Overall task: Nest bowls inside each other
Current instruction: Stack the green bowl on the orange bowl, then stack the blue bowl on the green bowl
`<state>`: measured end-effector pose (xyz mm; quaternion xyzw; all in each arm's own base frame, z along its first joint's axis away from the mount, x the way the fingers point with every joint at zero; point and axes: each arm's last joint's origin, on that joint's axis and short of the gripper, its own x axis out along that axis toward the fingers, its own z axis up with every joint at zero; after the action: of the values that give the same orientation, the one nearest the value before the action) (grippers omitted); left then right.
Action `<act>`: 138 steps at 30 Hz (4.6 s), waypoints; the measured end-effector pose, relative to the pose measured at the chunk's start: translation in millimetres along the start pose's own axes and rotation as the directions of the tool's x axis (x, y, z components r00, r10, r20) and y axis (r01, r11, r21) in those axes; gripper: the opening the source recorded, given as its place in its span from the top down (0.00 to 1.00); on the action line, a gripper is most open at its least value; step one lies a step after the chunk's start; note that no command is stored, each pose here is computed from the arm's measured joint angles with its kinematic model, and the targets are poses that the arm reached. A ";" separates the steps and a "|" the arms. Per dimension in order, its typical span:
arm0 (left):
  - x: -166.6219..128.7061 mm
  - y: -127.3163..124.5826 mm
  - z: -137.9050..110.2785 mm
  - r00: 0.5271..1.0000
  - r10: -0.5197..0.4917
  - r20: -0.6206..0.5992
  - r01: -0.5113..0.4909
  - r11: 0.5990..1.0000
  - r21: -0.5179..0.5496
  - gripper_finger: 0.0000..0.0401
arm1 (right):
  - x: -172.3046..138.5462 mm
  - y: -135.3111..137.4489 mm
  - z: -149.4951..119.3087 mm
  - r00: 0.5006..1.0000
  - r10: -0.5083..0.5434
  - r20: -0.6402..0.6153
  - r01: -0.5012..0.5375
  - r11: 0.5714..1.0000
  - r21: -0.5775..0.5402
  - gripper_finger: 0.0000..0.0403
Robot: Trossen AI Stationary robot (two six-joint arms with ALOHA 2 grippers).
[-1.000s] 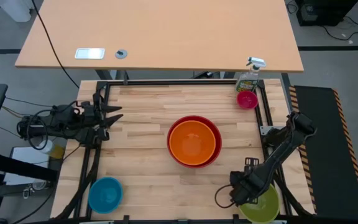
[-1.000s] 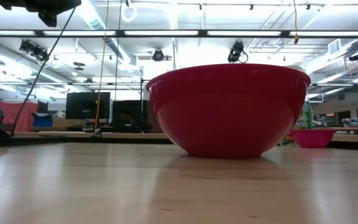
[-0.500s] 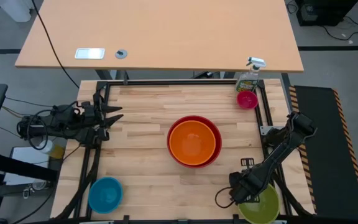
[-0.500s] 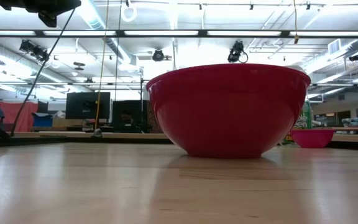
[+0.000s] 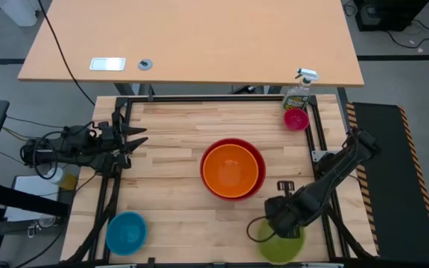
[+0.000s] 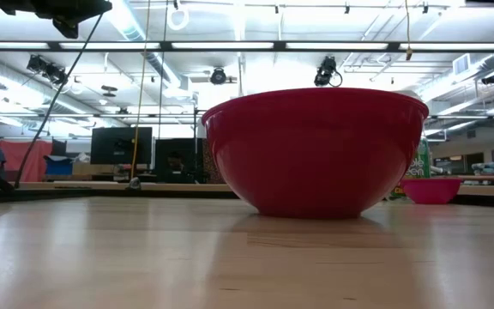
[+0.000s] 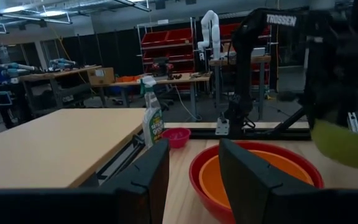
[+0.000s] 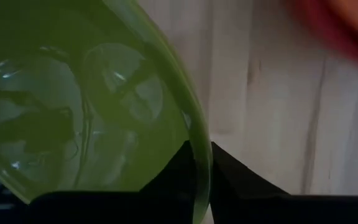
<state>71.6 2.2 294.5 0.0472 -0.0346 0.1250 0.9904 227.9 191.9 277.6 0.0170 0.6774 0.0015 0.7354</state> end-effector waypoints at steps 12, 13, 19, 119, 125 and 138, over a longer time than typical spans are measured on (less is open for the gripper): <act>0.0 0.0 0.0 1.000 0.000 0.000 0.000 1.000 0.004 0.65 | -59.0 -67.6 57.9 0.917 -0.230 0.324 0.104 0.926 0.363 0.92; 0.0 0.0 0.0 1.000 0.000 0.000 0.000 1.000 0.002 0.65 | -59.1 -76.3 61.9 0.918 -0.239 0.318 0.093 0.906 0.413 0.92; 0.0 0.0 -0.1 1.000 0.000 -0.001 0.000 1.000 0.000 0.65 | -55.8 -127.2 79.9 0.937 -0.243 0.249 0.044 0.792 0.609 0.93; 32.7 -196.5 -90.5 -0.103 -0.235 -0.967 0.704 0.669 -0.237 0.53 | -2.5 -100.2 62.4 0.837 -0.521 0.170 0.379 0.774 0.507 0.55; 32.7 -200.5 -98.4 -0.158 -0.220 -0.963 0.716 0.645 -0.265 0.90 | -2.5 -100.2 62.3 0.837 -0.521 0.170 0.378 0.773 0.509 0.55; 96.5 -186.2 -53.9 0.016 -0.300 -0.954 0.644 0.732 -0.220 0.96 | -2.0 -108.3 62.6 0.857 -0.500 0.123 0.375 0.770 0.517 0.55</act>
<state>214.6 -148.3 232.8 0.1066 0.6182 -0.2134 0.7490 287.8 82.2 281.8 0.0373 0.5416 -0.3393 0.7682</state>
